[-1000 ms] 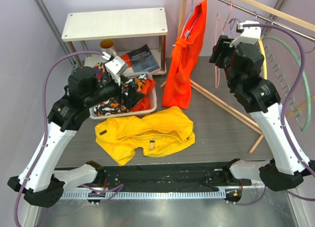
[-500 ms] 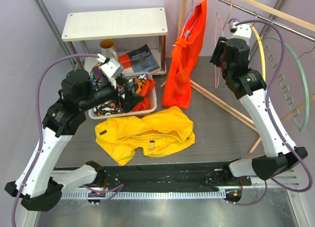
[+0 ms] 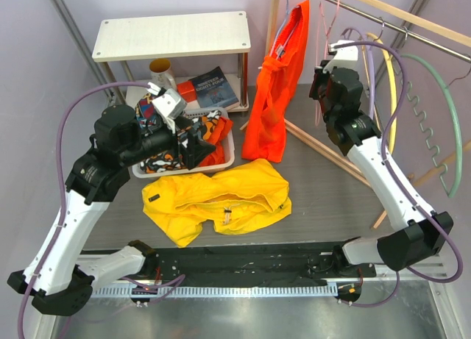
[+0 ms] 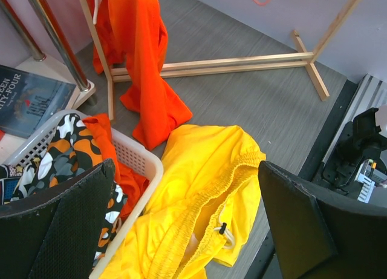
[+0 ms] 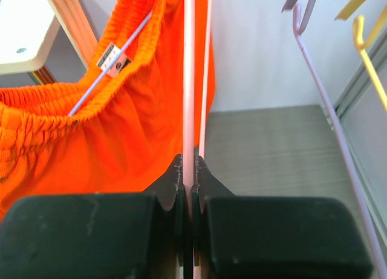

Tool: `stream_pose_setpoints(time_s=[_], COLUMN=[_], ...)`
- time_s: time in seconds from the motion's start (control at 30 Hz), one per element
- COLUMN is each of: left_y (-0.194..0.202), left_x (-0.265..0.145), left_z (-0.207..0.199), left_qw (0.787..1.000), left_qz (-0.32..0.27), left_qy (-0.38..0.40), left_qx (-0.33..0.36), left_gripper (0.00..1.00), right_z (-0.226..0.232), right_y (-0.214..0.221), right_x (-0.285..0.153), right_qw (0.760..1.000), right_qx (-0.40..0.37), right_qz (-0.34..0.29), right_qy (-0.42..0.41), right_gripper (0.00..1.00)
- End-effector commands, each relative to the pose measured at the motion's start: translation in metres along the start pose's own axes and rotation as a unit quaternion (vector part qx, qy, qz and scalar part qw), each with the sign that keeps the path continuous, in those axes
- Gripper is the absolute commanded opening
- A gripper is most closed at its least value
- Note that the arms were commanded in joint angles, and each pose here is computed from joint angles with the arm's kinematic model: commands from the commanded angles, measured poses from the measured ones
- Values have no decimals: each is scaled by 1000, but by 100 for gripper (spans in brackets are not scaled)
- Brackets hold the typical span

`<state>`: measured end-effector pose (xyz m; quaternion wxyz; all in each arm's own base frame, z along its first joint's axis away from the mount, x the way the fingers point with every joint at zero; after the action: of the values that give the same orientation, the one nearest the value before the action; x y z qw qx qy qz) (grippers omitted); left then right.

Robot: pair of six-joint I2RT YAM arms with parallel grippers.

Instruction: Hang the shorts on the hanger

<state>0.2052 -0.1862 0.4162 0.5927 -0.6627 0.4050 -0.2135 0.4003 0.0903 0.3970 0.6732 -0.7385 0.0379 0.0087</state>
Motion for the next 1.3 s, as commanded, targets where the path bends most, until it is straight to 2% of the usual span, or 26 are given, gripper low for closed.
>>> stream_pose_setpoints(time_s=[0.0,0.27,0.43,0.47,0.53,0.57,0.63,0.77,0.83,0.93,0.97,1.03,1.07,1.13,1.17,1.2,1.23,1.27], left_y=[-10,-7,4,6,13,15,25,40,44,53,58,60,61,59,57,55,52,51], left_x=[2,6,8,9,9,9,8,6,1,-3,-3,-7,-8,-13,-14,-17,-24,-28], left_z=[0,3,7,9,15,17,18,21,23,25,25,23,23,17,15,14,8,7], left_qw=[1000,1000,1000,1000,999,999,999,999,999,999,998,999,999,999,999,998,996,996], left_qz=[-22,-14,5,10,17,19,25,33,30,31,36,37,37,32,29,23,15,12], left_qy=[5,2,-7,-13,-28,-31,-30,-36,-42,-45,-46,-36,-30,0,15,29,63,65], left_qx=[14,12,4,2,-2,-4,-7,-11,-11,2,0,5,10,35,39,49,61,68], left_gripper=[100,100,100,100,100,100,100,100,100,100,100,100,100,100,100,100,100,100], right_z=[-14,-16,2,5,10,11,10,12,5,-3,-9,-8,0,6,9,17,19,27], right_y=[-56,-59,-60,-54,-57,-45,-47,-25,-22,4,3,12,15,24,29,26,32,38], right_x=[-13,-28,-54,-59,-77,-83,-102,-142,-167,-193,-205,-226,-236,-247,-248,-256,-259,-249], right_qw=[992,986,982,983,978,980,976,965,961,958,956,943,922,901,883,862,852,841], right_qx=[23,3,-8,-11,-4,-10,-13,-50,-67,-92,-101,-126,-159,-186,-224,-230,-235,-235], right_qz=[-126,-165,-167,-148,-150,-125,-125,-91,-97,-51,-59,-56,-71,-76,-83,-93,-74,-46], right_qy=[19,2,-89,-106,-142,-154,-176,-240,-251,-267,-267,-302,-347,-385,-404,-443,-462,-485], right_gripper=[1,1,1,1,1,1,1,1,1,1,1,1,1,1,1,1,1,1])
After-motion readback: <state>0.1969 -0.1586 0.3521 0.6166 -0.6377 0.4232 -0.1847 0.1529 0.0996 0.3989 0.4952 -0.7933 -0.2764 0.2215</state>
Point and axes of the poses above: each gripper's point midway between its finger pads, its own x axis out along the fingers, its own z axis along the line the jaws close on, y = z × x, the point moved 3 cm from there along -x, back along the fingers, and after that the axes turned 9 degrees about -x, right-handed, at the moved point
